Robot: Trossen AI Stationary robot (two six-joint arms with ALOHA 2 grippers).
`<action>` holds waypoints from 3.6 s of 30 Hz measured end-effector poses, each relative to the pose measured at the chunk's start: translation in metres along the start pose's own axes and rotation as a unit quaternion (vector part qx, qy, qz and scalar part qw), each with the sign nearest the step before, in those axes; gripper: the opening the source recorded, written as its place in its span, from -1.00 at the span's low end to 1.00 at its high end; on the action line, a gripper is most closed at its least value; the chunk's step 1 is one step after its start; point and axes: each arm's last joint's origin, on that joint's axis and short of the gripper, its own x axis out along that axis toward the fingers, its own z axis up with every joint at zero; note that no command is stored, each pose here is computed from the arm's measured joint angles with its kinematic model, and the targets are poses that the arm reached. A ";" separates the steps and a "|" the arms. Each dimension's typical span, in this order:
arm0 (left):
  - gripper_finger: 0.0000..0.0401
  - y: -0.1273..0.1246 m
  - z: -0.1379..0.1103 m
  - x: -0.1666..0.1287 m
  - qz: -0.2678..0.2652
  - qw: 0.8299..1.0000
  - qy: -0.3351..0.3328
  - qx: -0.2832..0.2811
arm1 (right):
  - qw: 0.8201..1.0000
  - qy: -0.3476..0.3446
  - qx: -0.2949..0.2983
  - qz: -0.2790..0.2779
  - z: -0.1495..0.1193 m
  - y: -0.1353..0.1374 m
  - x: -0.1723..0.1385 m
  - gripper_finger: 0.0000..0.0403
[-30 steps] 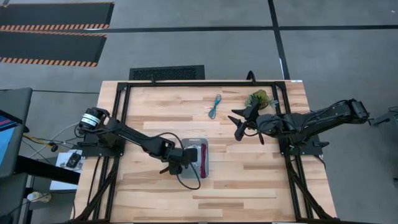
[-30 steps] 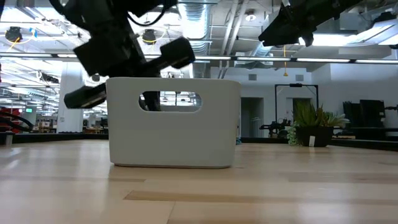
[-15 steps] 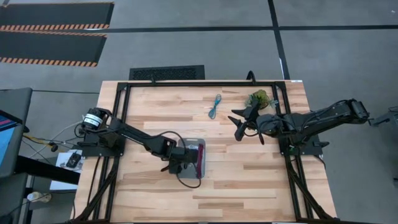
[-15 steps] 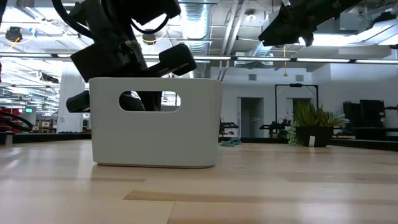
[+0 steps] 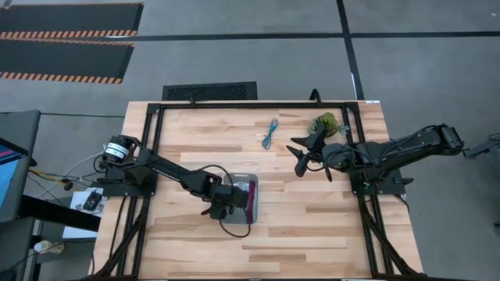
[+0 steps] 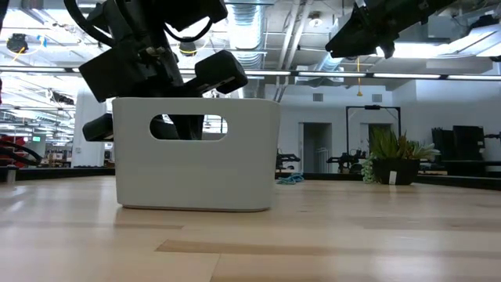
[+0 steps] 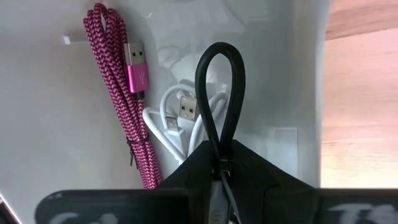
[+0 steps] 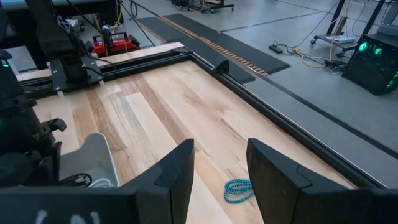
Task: Pick and place USB-C Cables
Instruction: Put the black charger cable into the gray bin, then put the blue charger cable into the gray bin
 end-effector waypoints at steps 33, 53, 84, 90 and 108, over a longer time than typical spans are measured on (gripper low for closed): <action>-0.11 0.064 -0.011 -0.066 0.079 0.950 0.084 -0.291 | 0.997 0.005 0.072 0.012 0.000 0.001 0.000 -0.15; -0.11 0.001 -0.064 -0.253 0.230 0.673 -0.162 -0.684 | 0.976 0.045 0.187 -0.100 0.000 -0.039 0.066 -0.16; -0.11 -0.088 -0.065 -0.199 0.330 0.415 -0.109 -0.841 | 0.870 0.359 0.270 -0.202 -0.049 -0.078 0.235 -0.16; -0.11 -0.087 -0.065 -0.200 0.335 0.412 -0.113 -0.840 | 0.853 0.396 0.262 -0.216 -0.058 -0.079 0.250 -0.16; -0.11 -0.087 -0.065 -0.200 0.337 0.411 -0.117 -0.839 | 0.829 0.456 0.248 -0.206 -0.066 -0.084 0.253 -0.90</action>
